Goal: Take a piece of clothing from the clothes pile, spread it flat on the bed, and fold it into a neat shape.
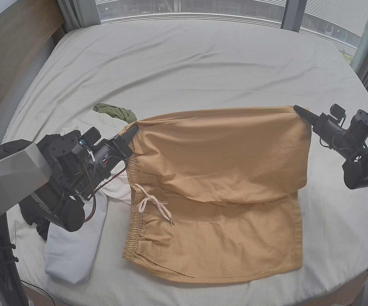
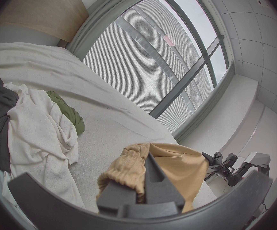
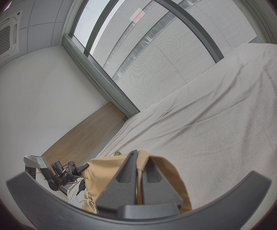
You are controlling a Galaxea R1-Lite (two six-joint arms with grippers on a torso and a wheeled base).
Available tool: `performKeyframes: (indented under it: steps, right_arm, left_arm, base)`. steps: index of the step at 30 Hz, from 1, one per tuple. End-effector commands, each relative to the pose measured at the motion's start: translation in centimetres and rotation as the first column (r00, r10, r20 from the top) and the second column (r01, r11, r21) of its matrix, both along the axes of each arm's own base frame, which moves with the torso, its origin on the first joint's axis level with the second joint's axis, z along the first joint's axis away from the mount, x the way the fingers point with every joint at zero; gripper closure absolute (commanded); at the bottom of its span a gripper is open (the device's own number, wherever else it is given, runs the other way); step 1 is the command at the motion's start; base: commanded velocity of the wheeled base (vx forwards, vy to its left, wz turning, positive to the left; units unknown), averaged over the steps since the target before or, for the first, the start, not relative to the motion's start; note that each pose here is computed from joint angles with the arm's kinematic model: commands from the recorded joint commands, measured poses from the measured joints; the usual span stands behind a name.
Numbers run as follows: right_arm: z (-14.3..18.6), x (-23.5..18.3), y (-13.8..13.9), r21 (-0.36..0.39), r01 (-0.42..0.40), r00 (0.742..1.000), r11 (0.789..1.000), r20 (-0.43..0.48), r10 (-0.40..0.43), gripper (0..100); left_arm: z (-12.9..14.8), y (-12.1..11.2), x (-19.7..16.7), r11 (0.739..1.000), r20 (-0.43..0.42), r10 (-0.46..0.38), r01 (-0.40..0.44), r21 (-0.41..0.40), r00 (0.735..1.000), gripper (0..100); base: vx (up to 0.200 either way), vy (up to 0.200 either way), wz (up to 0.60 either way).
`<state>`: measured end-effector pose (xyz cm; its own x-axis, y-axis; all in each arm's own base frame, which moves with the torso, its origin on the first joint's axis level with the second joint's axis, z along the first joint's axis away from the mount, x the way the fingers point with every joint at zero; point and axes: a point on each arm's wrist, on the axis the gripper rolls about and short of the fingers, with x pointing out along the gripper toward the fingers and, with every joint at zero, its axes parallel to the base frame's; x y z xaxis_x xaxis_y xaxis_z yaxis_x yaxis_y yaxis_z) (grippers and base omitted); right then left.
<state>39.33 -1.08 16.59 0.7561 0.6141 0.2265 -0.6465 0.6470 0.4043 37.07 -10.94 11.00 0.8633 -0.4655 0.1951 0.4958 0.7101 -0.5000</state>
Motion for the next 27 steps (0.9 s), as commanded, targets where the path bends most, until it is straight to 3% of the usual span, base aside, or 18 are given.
performKeyframes:
  steps: [1,17,18,20,21,27]
  right_arm:
    - [-0.4,1.1,0.1,0.0,-0.003,1.0,1.0,-0.004,0.003,100]
    - [-0.7,2.4,-0.1,-0.001,-0.001,1.0,1.0,-0.008,0.001,100]
    - [-1.0,2.5,-0.1,-0.002,0.001,1.0,1.0,-0.01,-0.001,100]
    - [-1.0,2.6,-0.1,-0.002,0.001,1.0,1.0,-0.011,-0.001,100]
    - [-1.1,2.7,-0.1,-0.002,0.003,1.0,1.0,-0.01,-0.003,0]
    - [-1.7,3.2,-0.4,-0.002,0.012,1.0,1.0,-0.01,-0.012,0]
  left_arm:
    - [-0.5,0.3,0.4,1.0,-0.011,0.013,-0.013,0.001,1.0,100]
    - [-1.4,0.7,1.2,1.0,-0.023,0.019,-0.019,0.005,1.0,100]
    - [-1.4,0.7,1.2,1.0,-0.022,0.019,-0.019,0.005,1.0,0]
    - [-1.5,0.7,1.3,1.0,-0.022,0.019,-0.019,0.005,1.0,0]
    - [-1.5,0.7,1.3,1.0,-0.022,0.017,-0.017,0.003,1.0,0]
    - [-2.1,0.4,2.7,1.0,-0.004,0.031,-0.031,-0.001,1.0,0]
  base:
    - [0.0,0.0,0.0]
    - [0.0,0.0,0.0]
    - [0.0,0.0,0.0]
    - [0.0,0.0,0.0]
    - [0.0,0.0,0.0]
    - [0.0,0.0,0.0]
